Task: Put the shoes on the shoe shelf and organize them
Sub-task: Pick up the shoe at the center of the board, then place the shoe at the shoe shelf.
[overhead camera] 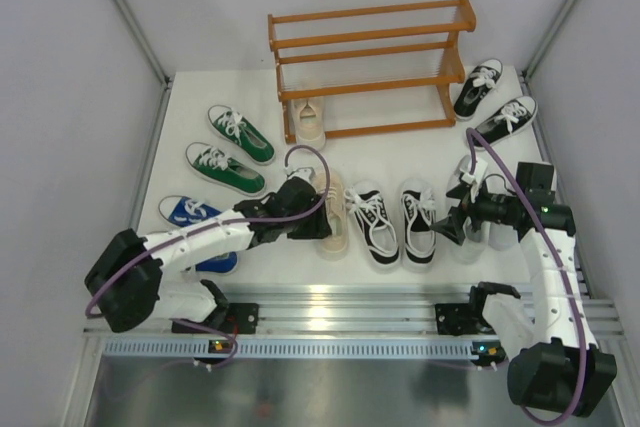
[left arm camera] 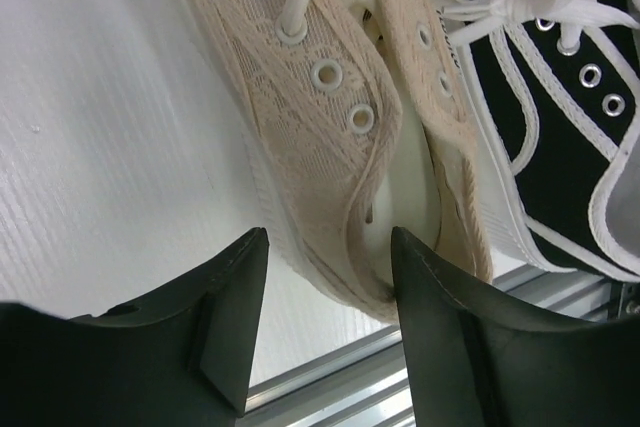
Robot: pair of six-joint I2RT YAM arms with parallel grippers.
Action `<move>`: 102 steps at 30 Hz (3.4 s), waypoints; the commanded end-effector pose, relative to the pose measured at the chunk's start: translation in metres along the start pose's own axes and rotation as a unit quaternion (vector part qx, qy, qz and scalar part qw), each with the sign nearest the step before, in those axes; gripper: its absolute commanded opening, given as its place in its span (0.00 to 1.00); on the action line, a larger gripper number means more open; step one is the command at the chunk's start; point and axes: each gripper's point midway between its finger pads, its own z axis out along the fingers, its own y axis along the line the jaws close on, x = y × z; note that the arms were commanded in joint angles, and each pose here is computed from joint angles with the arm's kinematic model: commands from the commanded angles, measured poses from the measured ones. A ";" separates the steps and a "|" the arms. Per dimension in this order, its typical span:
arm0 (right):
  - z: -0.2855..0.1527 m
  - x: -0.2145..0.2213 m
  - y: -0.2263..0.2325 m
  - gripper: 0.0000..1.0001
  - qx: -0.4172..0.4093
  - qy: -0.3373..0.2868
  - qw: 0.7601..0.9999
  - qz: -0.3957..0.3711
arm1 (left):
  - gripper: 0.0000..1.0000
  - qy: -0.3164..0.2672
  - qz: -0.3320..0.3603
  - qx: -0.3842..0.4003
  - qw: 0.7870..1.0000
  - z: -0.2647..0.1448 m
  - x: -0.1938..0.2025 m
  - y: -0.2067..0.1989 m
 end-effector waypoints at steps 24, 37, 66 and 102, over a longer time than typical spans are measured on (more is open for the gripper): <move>0.007 -0.063 0.097 0.99 -0.274 -0.072 0.911 -0.300 | 0.00 -0.147 0.029 0.068 0.986 -0.038 -0.080 -0.082; 0.022 -0.051 0.084 0.99 -0.192 -0.072 0.945 -0.256 | 0.00 -0.236 0.052 0.000 0.970 -0.027 -0.180 -0.093; 0.005 -0.035 0.076 0.99 -0.155 -0.087 0.959 -0.219 | 0.00 -0.197 0.035 -0.030 0.979 0.044 -0.250 -0.051; 0.003 -0.027 0.079 0.99 -0.166 -0.082 0.957 -0.223 | 0.32 -0.279 -0.045 -0.041 0.958 0.095 -0.330 -0.022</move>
